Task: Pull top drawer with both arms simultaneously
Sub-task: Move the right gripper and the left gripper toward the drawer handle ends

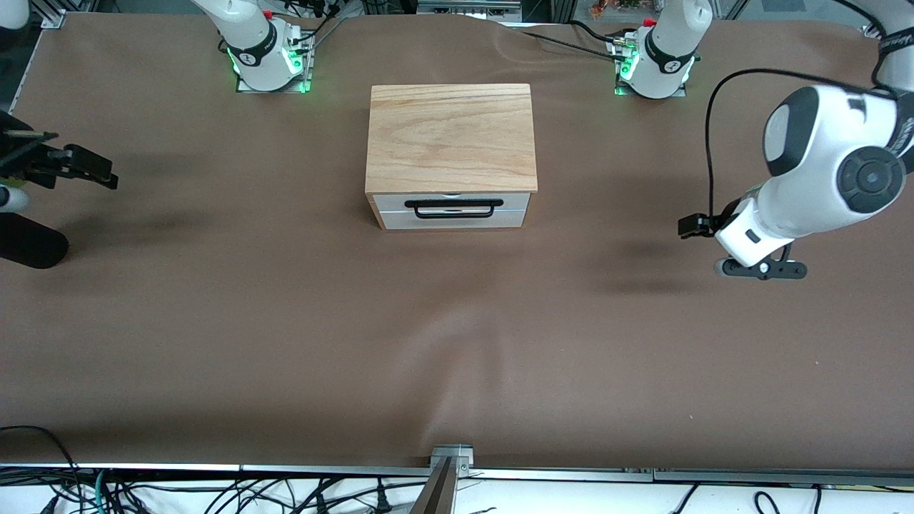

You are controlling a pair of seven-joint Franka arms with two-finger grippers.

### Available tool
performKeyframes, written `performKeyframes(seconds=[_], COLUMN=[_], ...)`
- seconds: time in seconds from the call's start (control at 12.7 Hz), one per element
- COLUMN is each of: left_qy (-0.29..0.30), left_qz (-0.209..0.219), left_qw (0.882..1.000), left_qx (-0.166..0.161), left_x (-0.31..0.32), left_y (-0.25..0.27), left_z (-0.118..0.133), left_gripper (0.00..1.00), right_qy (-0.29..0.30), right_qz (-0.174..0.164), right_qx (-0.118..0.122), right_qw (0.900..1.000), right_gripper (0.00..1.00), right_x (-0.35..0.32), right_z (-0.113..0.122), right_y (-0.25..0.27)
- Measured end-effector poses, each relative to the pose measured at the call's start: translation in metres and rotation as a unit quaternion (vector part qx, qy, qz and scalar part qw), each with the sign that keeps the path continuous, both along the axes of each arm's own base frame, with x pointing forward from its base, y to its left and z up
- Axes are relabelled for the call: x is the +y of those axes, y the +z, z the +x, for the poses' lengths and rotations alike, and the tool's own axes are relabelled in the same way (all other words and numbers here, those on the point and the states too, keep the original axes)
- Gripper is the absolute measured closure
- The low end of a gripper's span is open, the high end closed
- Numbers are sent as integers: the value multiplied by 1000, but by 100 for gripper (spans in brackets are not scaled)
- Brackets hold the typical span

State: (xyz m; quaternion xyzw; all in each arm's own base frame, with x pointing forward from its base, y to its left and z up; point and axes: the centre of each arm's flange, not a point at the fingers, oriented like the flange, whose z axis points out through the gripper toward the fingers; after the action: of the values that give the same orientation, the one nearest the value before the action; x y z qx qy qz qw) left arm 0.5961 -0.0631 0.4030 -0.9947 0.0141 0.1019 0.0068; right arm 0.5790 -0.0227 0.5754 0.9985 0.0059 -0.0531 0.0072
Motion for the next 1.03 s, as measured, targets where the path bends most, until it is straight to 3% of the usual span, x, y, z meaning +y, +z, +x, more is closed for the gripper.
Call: performKeyframes(seconds=[0.24, 0.55, 0.71, 0.87, 1.03], left_qy=[2, 31, 22, 32, 31], left_qz=[-10, -150, -248, -339, -416], left_qw=[1000, 987, 967, 939, 908], left_qx=[23, 44, 53, 52, 41], left_x=[-8, -51, -61, -68, -85], left_y=[-42, -95, -131, -159, -179], left_z=[-5, -1, 0, -1, -3], left_gripper=[0, 0, 0, 0, 0], right_qy=[12, 50, 55, 58, 70], right_qz=[-1, -4, -5, -6, -4], right_qx=[20, 37, 38, 39, 21], right_qw=[1000, 998, 998, 998, 997], right_gripper=[0, 0, 0, 0, 0], right_x=[16, 65, 71, 76, 92], right_z=[12, 32, 43, 50, 61], right_y=[-27, -73, -95, -112, -128])
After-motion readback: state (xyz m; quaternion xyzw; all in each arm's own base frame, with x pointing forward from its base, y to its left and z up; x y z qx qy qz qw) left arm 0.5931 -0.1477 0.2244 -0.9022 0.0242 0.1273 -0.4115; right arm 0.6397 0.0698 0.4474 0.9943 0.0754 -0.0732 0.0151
